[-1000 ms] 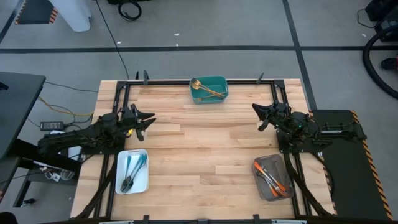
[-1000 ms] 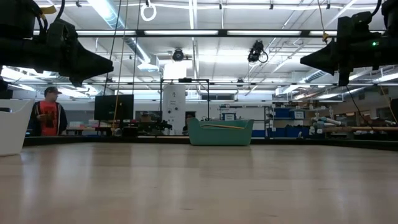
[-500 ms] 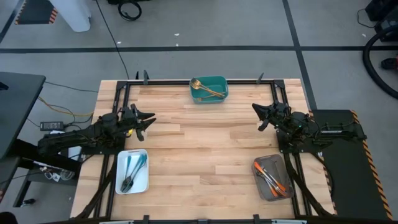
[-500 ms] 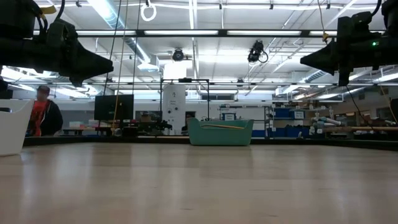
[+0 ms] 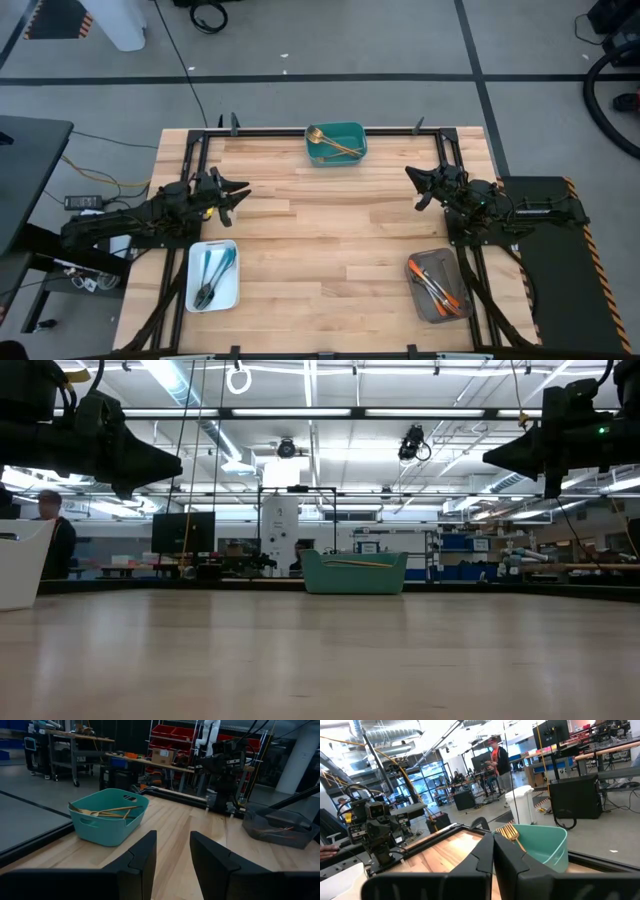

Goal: Sort silverware by color (type)
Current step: Return to Home Position

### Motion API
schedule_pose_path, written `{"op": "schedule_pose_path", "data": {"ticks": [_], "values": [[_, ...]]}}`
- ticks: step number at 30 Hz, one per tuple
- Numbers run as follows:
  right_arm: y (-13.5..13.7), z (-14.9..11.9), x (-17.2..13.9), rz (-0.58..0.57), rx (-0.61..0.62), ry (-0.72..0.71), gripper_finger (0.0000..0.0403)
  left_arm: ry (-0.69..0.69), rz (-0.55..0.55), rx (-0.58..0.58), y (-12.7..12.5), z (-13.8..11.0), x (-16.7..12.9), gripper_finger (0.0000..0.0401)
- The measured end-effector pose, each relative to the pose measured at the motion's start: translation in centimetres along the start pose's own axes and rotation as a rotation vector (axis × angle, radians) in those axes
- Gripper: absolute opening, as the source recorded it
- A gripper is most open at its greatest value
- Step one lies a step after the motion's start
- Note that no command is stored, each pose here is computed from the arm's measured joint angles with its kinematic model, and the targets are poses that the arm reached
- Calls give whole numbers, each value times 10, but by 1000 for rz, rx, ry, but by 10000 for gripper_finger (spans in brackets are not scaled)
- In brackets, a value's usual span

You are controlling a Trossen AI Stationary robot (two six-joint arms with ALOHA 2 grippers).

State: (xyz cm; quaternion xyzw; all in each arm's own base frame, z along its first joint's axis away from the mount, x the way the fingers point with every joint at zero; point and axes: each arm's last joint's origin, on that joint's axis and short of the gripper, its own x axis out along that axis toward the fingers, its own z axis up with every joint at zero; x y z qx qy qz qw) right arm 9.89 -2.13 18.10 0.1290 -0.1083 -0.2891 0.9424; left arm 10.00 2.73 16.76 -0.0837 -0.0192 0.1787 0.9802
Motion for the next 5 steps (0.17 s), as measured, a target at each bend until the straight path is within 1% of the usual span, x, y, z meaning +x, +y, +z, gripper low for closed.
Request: {"op": "schedule_pose_path", "data": {"ticks": [5], "values": [[0, 0, 0, 0, 0, 0, 17, 0, 1, 0, 0, 0, 0, 126]]}}
